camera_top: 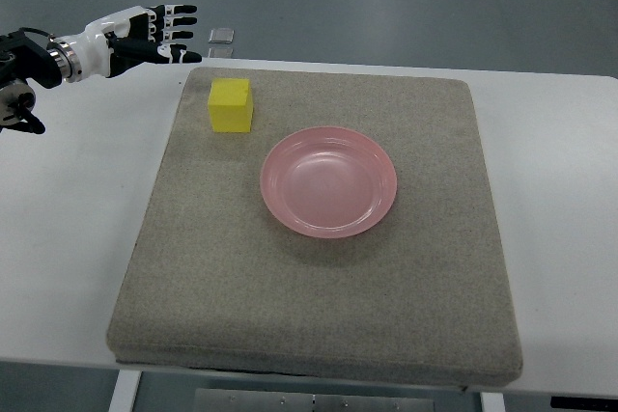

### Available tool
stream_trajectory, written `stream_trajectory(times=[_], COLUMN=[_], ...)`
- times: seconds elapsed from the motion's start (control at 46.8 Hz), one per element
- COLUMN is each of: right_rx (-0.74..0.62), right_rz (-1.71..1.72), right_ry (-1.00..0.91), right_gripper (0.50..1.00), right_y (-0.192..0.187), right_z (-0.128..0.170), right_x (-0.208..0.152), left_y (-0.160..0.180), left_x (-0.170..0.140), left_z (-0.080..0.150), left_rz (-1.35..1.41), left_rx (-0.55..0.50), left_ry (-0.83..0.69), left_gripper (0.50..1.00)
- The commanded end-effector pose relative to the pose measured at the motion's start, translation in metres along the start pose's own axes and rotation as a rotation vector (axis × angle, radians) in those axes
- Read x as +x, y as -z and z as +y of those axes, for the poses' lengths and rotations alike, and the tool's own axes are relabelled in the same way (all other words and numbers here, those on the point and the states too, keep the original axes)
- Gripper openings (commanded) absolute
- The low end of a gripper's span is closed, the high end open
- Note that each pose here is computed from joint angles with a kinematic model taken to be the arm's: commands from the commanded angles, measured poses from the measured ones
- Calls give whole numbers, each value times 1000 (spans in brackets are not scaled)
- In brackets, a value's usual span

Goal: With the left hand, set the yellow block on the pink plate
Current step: 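Close the left hand fingers around the yellow cube, then lift the yellow cube and carry it over the pink plate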

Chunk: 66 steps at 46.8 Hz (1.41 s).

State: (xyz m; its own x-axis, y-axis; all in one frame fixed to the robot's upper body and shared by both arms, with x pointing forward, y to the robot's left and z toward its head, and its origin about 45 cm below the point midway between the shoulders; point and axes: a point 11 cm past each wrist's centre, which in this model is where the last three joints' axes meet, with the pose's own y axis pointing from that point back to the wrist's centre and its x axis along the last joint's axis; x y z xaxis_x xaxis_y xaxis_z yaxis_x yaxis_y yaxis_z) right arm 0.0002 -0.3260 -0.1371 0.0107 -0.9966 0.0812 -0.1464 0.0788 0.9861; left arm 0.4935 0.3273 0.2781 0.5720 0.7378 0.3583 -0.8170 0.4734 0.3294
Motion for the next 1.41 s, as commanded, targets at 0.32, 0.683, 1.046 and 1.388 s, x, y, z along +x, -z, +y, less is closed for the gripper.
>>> stream_trajectory(times=[0.32, 0.683, 1.046, 1.388], right_rx=[1, 1, 1, 0], right_rz=[0, 0, 0, 0], right_ry=[1, 0, 0, 1], right_gripper=[924, 924, 924, 924], right_y=[1, 1, 1, 0], right_z=[0, 0, 0, 0], right_x=[0, 0, 0, 0], left_y=[-30, -13, -9, -10], left_x=[-19, -64, -76, -72], left_z=[-24, -48, -63, -63], left_rz=[-664, -742, -795, -901], left_rx=[139, 164, 168, 190], left_ry=[35, 138, 93, 100], left_gripper=[994, 994, 932, 656])
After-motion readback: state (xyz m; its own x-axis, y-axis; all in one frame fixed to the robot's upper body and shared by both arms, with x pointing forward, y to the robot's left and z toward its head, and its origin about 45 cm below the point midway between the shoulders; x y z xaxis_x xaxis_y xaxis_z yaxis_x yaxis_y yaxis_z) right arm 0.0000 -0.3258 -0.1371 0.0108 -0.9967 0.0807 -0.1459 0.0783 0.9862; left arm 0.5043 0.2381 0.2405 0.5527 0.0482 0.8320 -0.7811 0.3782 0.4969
